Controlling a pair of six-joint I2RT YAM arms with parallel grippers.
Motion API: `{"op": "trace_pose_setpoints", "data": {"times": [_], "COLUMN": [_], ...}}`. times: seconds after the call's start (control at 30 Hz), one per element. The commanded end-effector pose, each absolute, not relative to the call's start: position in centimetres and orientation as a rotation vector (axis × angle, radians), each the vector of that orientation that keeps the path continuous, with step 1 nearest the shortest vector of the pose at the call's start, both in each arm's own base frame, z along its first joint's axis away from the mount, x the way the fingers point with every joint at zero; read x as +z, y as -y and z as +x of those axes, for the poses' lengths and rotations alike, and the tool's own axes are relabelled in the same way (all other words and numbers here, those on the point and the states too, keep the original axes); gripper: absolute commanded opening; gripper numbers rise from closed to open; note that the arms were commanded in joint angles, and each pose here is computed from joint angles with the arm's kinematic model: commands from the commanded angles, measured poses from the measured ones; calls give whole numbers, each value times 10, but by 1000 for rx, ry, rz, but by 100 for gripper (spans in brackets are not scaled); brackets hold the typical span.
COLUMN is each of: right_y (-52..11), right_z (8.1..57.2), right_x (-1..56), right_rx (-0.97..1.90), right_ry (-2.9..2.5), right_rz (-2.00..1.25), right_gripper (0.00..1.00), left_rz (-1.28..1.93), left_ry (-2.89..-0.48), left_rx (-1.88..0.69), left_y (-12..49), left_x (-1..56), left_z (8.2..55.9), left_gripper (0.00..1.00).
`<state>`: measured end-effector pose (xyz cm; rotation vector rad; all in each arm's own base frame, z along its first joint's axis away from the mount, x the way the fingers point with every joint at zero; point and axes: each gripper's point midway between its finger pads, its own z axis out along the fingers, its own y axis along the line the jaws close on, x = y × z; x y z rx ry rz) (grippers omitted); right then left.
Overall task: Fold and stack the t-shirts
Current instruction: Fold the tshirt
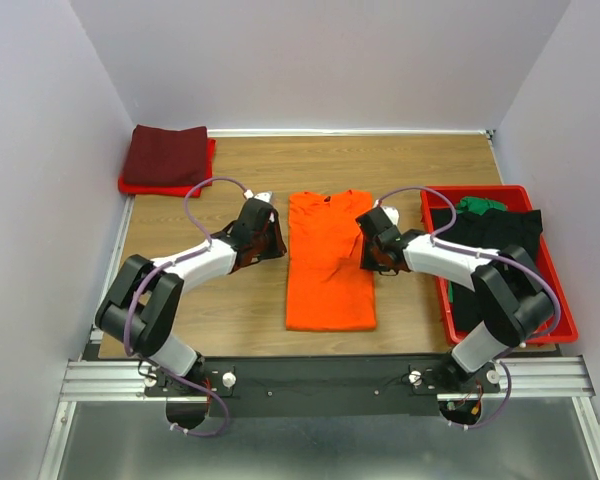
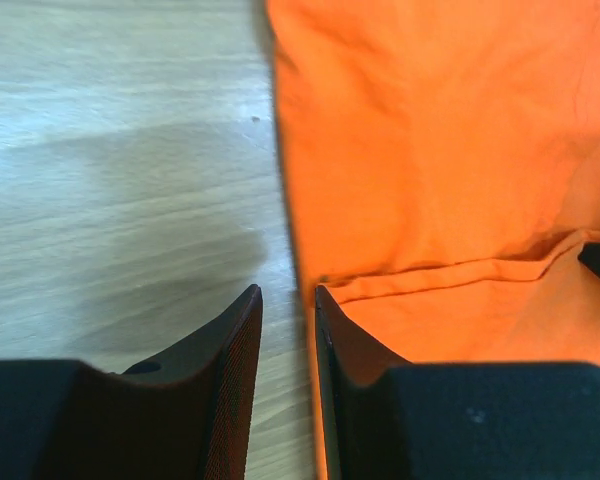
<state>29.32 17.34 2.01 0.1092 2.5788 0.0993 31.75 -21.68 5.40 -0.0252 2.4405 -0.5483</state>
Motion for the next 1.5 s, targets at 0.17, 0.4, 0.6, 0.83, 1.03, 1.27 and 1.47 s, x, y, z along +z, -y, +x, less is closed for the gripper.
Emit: {"op": "trace_pose_setpoints", "data": {"times": [0.17, 0.4, 0.6, 0.83, 1.03, 1.27, 1.47], "right_y": [-159, -157, -163, -164, -163, -162, -157], "right_z": [283, 252, 195, 146, 127, 109, 104], "right_x": [30, 38, 35, 30, 23, 11, 5], "right_rx": [59, 138, 358, 524, 573, 596, 565], "right_ry": [-2636, -2715, -2839, -2936, -2971, -3022, -3021], "right_rz": [77, 88, 98, 164, 219, 256, 291], "right_gripper": [46, 58, 58, 45, 44, 43, 42], "left_rz": [64, 82, 59, 65, 64, 62, 57], "left_ry": [-2439, -2536, -2601, -2660, -2739, -2796, -2832], "left_rx": [-589, -767, -911, -935, -925, -908, -870], "left_y": [214, 214, 219, 225, 231, 231, 228], "left_x": [71, 55, 48, 48, 38, 31, 30], "left_z": [303, 243, 194, 166, 143, 131, 124], "left_gripper": [38, 44, 44, 44, 44, 42, 41]}}
